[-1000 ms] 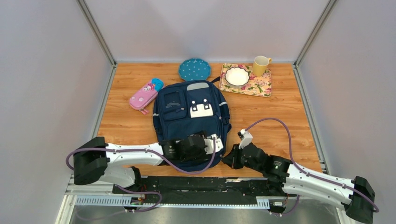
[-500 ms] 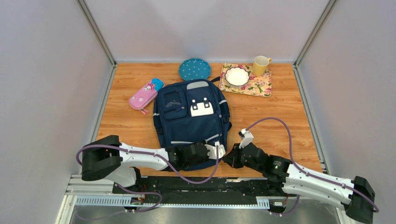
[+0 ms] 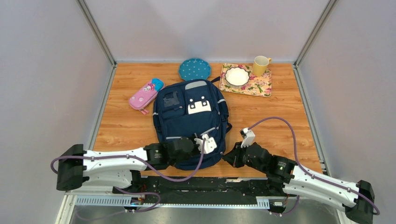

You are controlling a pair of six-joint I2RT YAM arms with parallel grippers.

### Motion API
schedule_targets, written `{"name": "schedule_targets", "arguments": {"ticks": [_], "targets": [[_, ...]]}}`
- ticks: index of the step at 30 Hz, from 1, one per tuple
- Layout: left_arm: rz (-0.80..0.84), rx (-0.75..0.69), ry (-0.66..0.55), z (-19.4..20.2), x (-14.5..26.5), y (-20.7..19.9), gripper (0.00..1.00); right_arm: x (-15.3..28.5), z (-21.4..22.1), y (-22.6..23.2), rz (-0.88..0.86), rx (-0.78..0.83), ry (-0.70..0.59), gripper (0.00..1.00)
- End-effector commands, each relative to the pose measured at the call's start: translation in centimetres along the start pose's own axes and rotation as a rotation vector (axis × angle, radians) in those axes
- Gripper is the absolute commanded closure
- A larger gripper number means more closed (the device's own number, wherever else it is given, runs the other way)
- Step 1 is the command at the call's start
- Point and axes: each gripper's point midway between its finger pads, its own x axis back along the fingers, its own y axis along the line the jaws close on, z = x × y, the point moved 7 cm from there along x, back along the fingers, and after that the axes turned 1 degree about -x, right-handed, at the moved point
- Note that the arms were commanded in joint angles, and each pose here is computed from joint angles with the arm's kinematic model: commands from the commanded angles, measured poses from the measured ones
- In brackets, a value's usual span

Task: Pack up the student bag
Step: Zip the student bag at the center of the board.

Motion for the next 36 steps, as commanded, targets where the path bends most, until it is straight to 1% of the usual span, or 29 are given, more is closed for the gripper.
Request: {"name": "schedule_targets", "arguments": {"ticks": [1,5,9,13,15,21,24,29,32,35,36], "targets": [[-0.058,0.068,-0.076,-2.5,2.7,3.0,1.00,1.1,-1.9,1.1,-0.017,0.071,-0.062,1.00],[0.000,0.072,-0.066,-2.0,3.7,2.8,1.00,1.6,-2.7,2.3,-0.076,0.127,-0.068,1.00],[0.006,0.105,-0.093,-1.8,4.8,3.0,1.00,1.1,-2.6,1.7,-0.024,0.158,-0.060,1.00],[0.001,0.146,-0.167,-2.2,6.6,4.1,1.00,0.5,-2.6,1.1,0.023,0.175,-0.066,1.00],[-0.001,0.160,-0.164,-2.0,7.2,4.5,1.00,0.3,-2.8,1.1,0.028,0.192,-0.079,1.00],[0.045,0.172,-0.138,-1.5,7.9,4.3,1.00,-0.2,-4.2,1.8,0.008,0.191,-0.139,1.00],[0.061,0.189,-0.147,-1.1,7.8,3.9,1.00,-0.8,-4.9,1.7,0.021,0.187,-0.153,1.00],[0.043,0.214,-0.188,-1.3,8.4,4.2,1.00,-2.1,-6.1,0.8,0.062,0.184,-0.187,1.00],[0.022,0.225,-0.207,-1.5,8.8,4.7,1.00,-2.7,-6.9,0.5,0.053,0.177,-0.202,1.00],[0.007,0.231,-0.189,-1.1,8.9,4.9,1.00,-3.2,-7.9,0.3,0.057,0.164,-0.216,1.00],[0.004,0.235,-0.185,-1.0,8.9,4.8,1.00,-3.5,-7.9,0.1,0.060,0.157,-0.200,1.00]]}}
